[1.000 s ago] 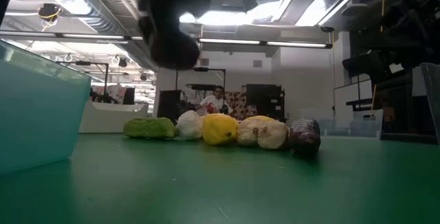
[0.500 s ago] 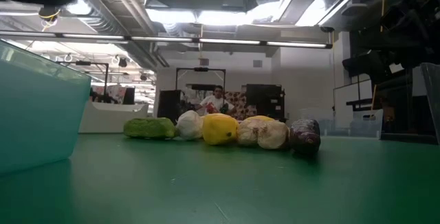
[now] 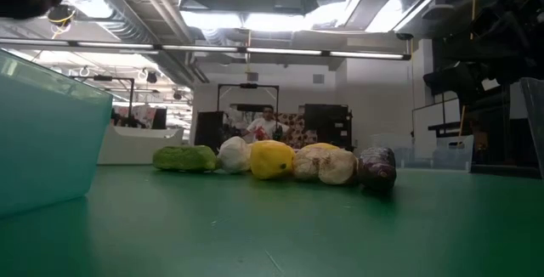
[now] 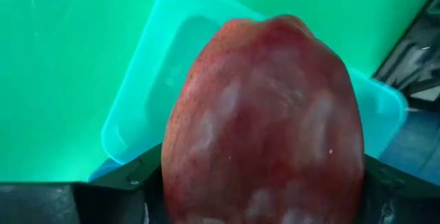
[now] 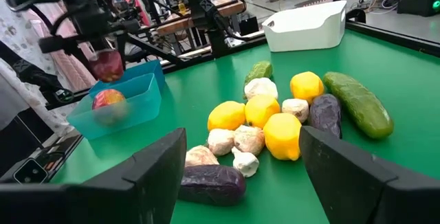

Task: Sort produce into baskets
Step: Put the apple into the transparent blue bin, then put the cucumber into the right black bin

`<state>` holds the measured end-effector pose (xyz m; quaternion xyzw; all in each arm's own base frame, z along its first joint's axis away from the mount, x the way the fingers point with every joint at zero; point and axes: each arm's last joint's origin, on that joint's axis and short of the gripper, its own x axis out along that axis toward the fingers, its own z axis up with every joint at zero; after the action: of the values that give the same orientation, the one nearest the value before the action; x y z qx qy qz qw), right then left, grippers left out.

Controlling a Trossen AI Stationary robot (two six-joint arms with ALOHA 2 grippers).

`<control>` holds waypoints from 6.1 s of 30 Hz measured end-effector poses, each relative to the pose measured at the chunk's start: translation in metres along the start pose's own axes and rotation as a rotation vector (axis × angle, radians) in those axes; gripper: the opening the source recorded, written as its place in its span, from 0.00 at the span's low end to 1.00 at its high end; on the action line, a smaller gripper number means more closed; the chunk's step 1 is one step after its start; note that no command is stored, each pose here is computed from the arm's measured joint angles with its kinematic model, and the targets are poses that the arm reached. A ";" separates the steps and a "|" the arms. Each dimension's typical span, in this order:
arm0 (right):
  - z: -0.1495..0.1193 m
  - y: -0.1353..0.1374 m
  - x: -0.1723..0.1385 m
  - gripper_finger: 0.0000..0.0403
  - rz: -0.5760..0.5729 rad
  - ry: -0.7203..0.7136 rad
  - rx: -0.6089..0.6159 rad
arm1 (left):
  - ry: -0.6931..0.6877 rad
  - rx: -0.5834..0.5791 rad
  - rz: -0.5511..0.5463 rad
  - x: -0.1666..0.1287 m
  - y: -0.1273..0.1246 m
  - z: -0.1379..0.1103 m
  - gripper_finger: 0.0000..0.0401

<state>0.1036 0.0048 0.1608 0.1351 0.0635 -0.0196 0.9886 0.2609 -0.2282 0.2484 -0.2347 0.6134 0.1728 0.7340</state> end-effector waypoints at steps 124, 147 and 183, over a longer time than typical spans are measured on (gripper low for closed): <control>0.003 -0.001 0.000 0.70 -0.053 -0.049 0.033 | -0.708 -0.355 0.496 -0.017 0.294 0.107 0.43; 0.022 0.001 -0.003 0.70 -0.113 -0.267 -0.003 | -1.327 -0.103 -0.204 -0.045 0.216 0.153 0.43; 0.114 0.034 0.060 0.70 -0.133 -0.276 -0.218 | -1.465 0.088 -0.411 0.026 0.126 0.232 0.43</control>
<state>0.1785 0.0051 0.2712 0.0187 -0.0622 -0.0963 0.9932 0.3878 0.0043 0.2380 -0.1400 -0.0799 0.1195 0.9797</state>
